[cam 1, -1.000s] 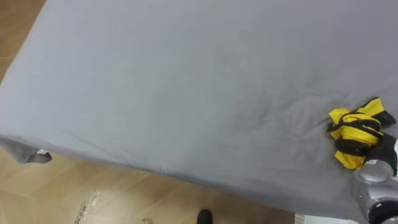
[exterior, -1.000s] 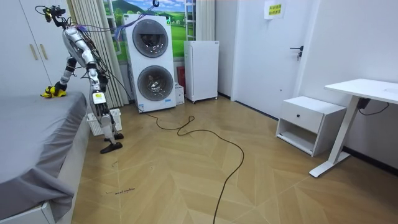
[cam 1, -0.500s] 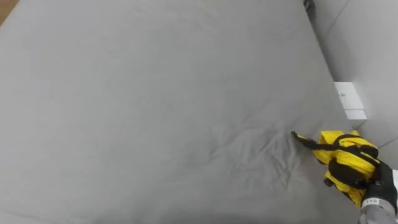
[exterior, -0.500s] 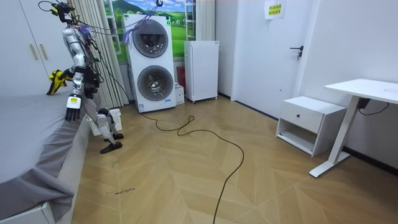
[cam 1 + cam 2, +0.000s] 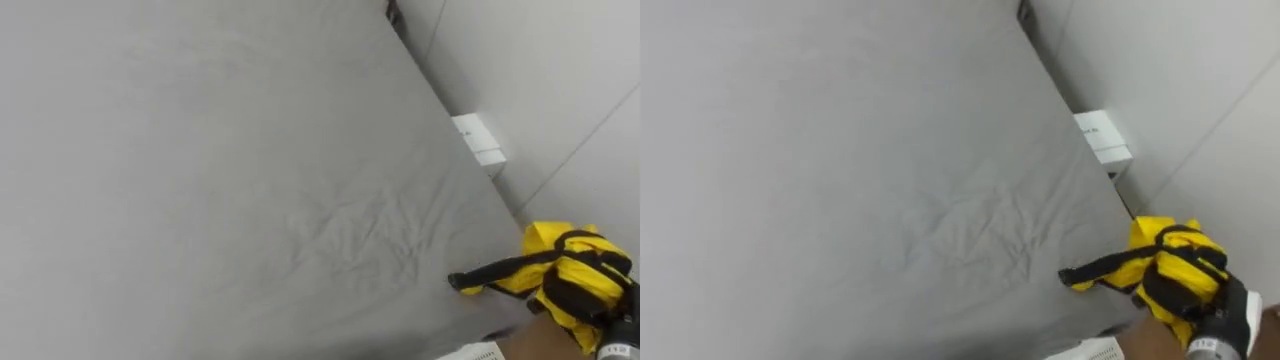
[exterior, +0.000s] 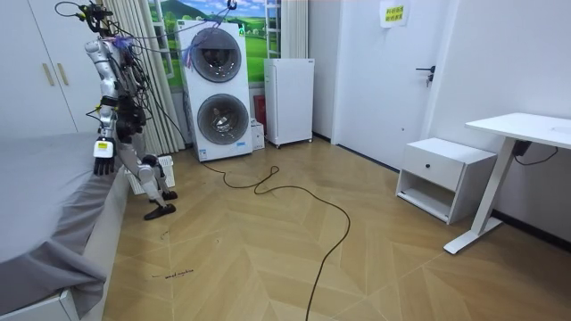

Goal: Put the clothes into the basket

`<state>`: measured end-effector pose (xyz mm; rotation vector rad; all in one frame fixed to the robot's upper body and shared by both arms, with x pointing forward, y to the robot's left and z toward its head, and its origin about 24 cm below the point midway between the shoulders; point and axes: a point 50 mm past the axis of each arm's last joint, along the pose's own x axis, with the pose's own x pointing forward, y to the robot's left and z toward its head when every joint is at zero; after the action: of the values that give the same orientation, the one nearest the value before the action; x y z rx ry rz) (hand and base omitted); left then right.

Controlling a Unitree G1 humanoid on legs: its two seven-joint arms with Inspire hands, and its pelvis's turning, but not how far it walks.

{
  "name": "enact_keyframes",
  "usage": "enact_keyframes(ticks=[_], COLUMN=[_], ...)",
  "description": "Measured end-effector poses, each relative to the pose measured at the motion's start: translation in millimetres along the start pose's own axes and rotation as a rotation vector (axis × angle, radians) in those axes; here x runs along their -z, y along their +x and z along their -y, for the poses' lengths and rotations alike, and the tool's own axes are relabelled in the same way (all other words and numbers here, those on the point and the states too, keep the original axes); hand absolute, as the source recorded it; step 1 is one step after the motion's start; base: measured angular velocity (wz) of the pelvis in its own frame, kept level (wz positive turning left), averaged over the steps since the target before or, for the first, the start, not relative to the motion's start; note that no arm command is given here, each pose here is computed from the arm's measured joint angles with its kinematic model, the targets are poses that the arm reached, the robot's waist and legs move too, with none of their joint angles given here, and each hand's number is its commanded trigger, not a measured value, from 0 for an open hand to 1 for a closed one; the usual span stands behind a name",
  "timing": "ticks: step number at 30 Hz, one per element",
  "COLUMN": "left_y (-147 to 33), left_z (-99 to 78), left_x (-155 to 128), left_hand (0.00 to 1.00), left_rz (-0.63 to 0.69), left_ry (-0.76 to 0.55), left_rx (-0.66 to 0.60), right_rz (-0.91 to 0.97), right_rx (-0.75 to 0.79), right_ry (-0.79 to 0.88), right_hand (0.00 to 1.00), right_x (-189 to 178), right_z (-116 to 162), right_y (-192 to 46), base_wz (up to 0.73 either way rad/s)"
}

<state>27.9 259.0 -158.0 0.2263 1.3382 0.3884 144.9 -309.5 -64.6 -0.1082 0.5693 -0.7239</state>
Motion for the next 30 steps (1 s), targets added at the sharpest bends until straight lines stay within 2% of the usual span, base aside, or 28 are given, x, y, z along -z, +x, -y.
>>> enact_keyframes(ticks=[7, 14, 21, 26, 30], left_y=[-2.0, -3.7, -3.8, -2.0, -1.2], left_z=[-2.4, -4.1, 0.0, 4.6, 8.6], left_x=[20, 30, 29, 18, 10], left_hand=[0.0, 0.0, 0.0, 0.0, 0.0], left_rz=[-0.083, -0.134, -0.135, -0.107, -0.085], left_ry=[0.004, 0.037, 0.063, 0.08, 0.102], left_rx=[-0.006, -0.023, 0.005, 0.019, 0.029], right_rz=[-0.113, -0.24, -0.222, -0.205, -0.19], right_rx=[0.055, 0.036, 0.032, 0.012, 0.042], right_ry=[0.043, 0.028, -0.008, 0.0, -0.004], right_hand=[1.0, 1.0, 1.0, 1.0, 1.0], right_x=[29, 60, 55, 39, 28], right_z=[13, 13, 11, -8, -10], right_y=[-7, -20, -16, 2, 12], base_wz=[-0.26, -0.14, -0.2, -0.11, 0.08])
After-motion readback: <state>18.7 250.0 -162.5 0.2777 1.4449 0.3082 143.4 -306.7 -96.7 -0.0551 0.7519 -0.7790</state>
